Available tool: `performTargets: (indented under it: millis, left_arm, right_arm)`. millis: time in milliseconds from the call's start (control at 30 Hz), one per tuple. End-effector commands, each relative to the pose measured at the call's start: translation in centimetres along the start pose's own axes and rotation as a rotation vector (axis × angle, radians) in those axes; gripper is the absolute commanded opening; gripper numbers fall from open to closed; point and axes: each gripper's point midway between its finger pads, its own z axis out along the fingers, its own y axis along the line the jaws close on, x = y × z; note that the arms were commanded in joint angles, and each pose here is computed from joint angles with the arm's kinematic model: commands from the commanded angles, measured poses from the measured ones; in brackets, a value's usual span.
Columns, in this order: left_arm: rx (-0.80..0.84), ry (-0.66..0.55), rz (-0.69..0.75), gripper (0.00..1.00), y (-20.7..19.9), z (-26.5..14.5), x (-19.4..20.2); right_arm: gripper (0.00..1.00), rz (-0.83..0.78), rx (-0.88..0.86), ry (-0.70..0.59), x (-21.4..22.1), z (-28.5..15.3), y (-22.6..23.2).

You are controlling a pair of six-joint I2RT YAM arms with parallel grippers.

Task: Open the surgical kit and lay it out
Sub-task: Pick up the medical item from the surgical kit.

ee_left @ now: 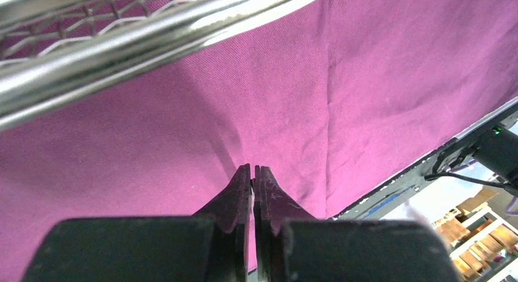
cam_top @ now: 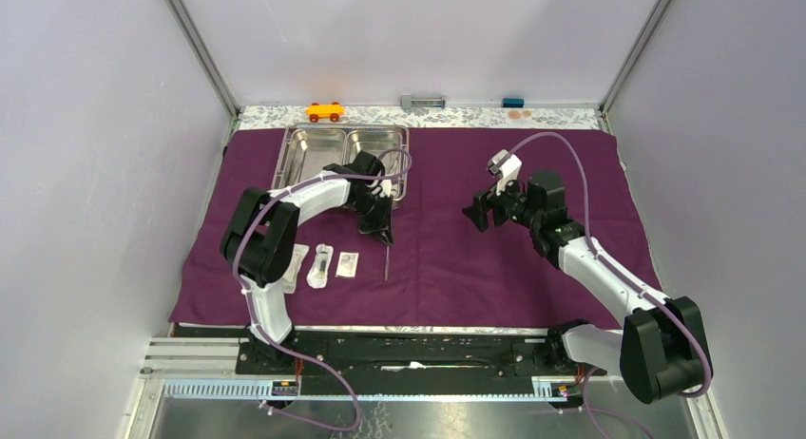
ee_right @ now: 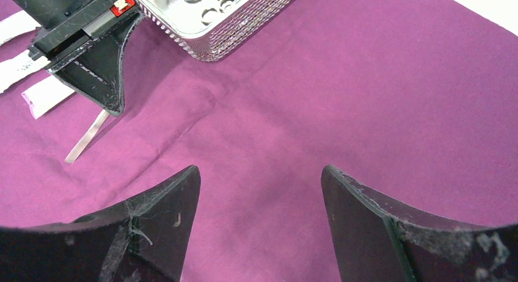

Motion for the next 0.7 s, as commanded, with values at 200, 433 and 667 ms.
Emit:
performTargets:
  millis: [200, 433, 667]
  left_arm:
    - [0.079, -0.066, 0.013, 0.00, -3.3, -2.5, -2.4]
    - [0.095, -0.052, -0.007, 0.00, -3.6, -1.9, -2.4]
    - [0.063, -0.006, -0.038, 0.00, -2.4, 0.0, -1.7]
  right_arm:
    - [0.79, -0.017, -0.022, -0.011, -0.1, 0.3, 0.0]
    - [0.79, -0.011, -0.027, -0.006, 0.0, 0.5, 0.0]
    - [0.79, -0.014, -0.024, -0.010, -0.1, 0.4, 0.0]
